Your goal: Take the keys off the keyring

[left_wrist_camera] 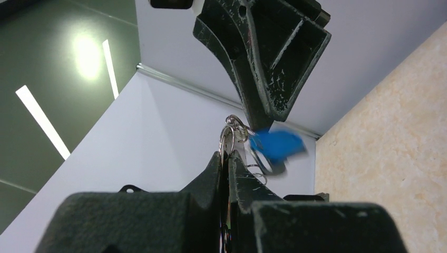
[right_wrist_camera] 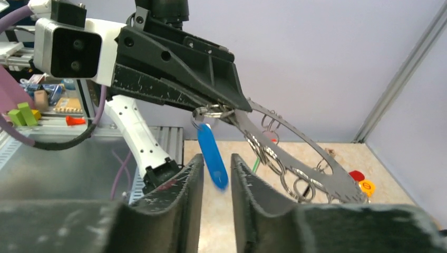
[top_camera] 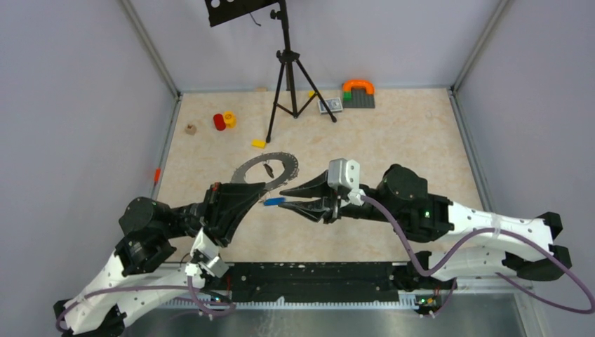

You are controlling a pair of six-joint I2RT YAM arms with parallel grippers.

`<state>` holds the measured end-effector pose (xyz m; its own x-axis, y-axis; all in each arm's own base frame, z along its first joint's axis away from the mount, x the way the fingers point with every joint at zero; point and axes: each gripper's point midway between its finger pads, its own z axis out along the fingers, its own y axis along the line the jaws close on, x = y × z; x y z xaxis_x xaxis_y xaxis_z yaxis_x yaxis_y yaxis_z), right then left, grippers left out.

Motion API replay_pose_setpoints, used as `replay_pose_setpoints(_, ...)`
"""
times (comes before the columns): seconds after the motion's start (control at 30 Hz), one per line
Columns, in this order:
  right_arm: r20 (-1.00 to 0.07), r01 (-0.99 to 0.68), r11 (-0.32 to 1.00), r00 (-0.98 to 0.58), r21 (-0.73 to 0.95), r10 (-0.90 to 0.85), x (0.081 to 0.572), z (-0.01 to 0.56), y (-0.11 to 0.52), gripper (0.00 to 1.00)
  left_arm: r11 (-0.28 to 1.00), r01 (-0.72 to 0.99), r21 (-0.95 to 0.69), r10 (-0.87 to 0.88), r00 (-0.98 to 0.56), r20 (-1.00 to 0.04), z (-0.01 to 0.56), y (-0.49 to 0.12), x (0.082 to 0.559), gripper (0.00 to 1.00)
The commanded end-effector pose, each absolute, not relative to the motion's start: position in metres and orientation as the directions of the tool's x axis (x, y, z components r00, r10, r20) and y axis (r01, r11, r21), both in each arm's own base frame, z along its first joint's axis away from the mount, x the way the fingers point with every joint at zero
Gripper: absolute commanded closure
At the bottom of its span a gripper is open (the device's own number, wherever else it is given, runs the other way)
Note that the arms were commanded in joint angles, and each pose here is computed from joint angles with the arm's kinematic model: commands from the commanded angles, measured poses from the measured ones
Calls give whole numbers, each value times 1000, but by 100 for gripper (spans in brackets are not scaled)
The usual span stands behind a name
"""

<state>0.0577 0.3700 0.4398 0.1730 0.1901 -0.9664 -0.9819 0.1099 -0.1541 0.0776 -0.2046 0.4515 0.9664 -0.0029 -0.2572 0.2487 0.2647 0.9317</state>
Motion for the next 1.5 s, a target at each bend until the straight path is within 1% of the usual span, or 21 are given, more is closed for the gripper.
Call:
replay_pose_setpoints(0.0, -944, -977, 101, 208, -188, 256, 47, 481, 344, 68, 363, 200, 910, 9, 976, -218, 479, -190, 76, 100)
replay_pose_setpoints(0.07, -938, -972, 118, 226, -201, 263, 48, 487, 333, 59, 346, 208, 915, 30, 972, -232, 474, -191, 80, 100)
replay_pose_setpoints(0.13, -940, -965, 145, 248, -218, 233, 52, 484, 325, 55, 323, 232, 917, 54, 963, -263, 468, -192, 85, 100)
replay_pose_setpoints(0.2, -935, -950, 183, 289, -254, 203, 59, 485, 319, 54, 305, 261, 916, 78, 952, -297, 462, -193, 90, 100)
replay_pose_setpoints(0.27, -921, -922, 209, 359, -325, 153, 66, 485, 316, 54, 279, 285, 917, 104, 940, -324, 455, -193, 94, 100)
replay_pose_setpoints(0.4, -832, -817, 224, 554, -531, 47, 78, 476, 318, 58, 228, 323, 919, 147, 921, -360, 441, -196, 101, 100)
replay_pose_setpoints(0.5, -737, -728, 163, 676, -666, 12, 76, 468, 326, 58, 208, 337, 918, 138, 919, -369, 438, -198, 99, 100)
replay_pose_setpoints(0.6, -679, -674, 121, 734, -729, 0, 74, 465, 334, 58, 179, 352, 919, 139, 915, -378, 435, -201, 99, 100)
replay_pose_setpoints(0.77, -545, -546, 25, 838, -838, 19, 65, 451, 347, 64, 152, 354, 923, 116, 921, -373, 435, -204, 94, 100)
replay_pose_setpoints(1.0, -432, -432, 17, 902, -902, 18, 59, 446, 366, 65, 141, 367, 919, 99, 919, -382, 434, -207, 92, 100)
replay_pose_setpoints(1.17, -379, -379, -17, 925, -925, -4, 56, 435, 380, 65, 144, 366, 919, 93, 920, -381, 436, -207, 91, 100)
replay_pose_setpoints(1.47, -246, -246, 19, 959, -969, -138, 76, 424, 389, 65, 138, 367, 920, 81, 921, -380, 436, -205, 87, 100)
